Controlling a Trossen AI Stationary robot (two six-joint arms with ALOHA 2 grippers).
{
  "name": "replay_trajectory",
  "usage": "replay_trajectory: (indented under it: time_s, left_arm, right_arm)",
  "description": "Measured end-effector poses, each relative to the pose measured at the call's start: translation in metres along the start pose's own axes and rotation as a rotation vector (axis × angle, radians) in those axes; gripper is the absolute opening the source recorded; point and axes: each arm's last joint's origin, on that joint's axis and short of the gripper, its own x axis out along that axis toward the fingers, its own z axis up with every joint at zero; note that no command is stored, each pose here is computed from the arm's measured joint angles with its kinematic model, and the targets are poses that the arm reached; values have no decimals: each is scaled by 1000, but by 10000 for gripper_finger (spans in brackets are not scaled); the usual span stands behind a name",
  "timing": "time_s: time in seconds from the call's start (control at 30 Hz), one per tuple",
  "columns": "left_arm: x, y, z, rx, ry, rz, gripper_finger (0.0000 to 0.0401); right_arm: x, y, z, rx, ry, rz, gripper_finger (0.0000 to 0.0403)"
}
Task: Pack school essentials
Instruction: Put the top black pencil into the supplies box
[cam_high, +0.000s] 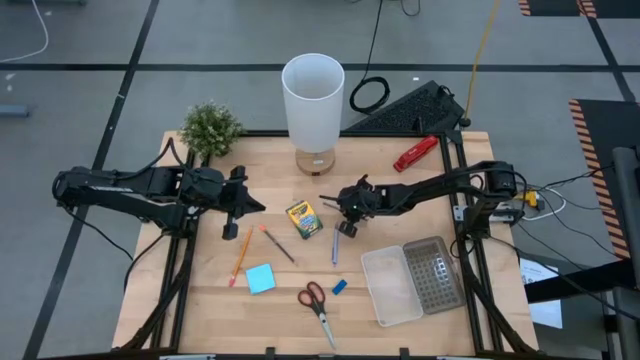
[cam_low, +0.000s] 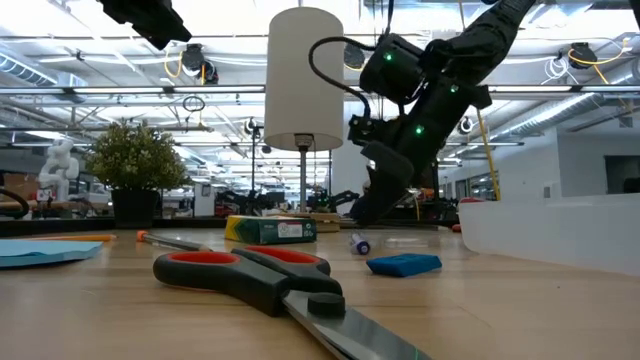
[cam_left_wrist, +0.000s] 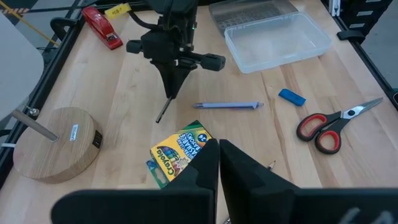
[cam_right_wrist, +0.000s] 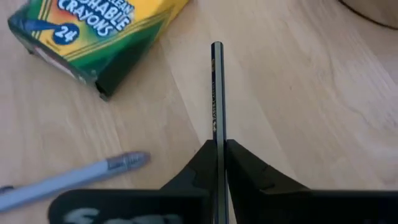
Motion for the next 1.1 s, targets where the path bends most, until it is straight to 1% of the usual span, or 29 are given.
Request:
replay_trajectory:
  time_s: [0.27, 0.53, 0.8, 1.1]
  left_arm:
    - [0, 0, 0, 0, 0, 0, 17]
    - [0, 0, 0, 0, 0, 0, 17]
    - [0, 0, 0, 0, -1, 0, 17]
    - [0, 0, 1, -5, -6, 0, 17]
  right_arm:
    - [-22, 6, 10, 22, -69, 32, 20]
    - [-49, 18, 15, 76, -119, 82, 20]
    - [-72, 39, 5, 135, -74, 131, 20]
    - [-89, 66, -16, 231, 28, 174, 20]
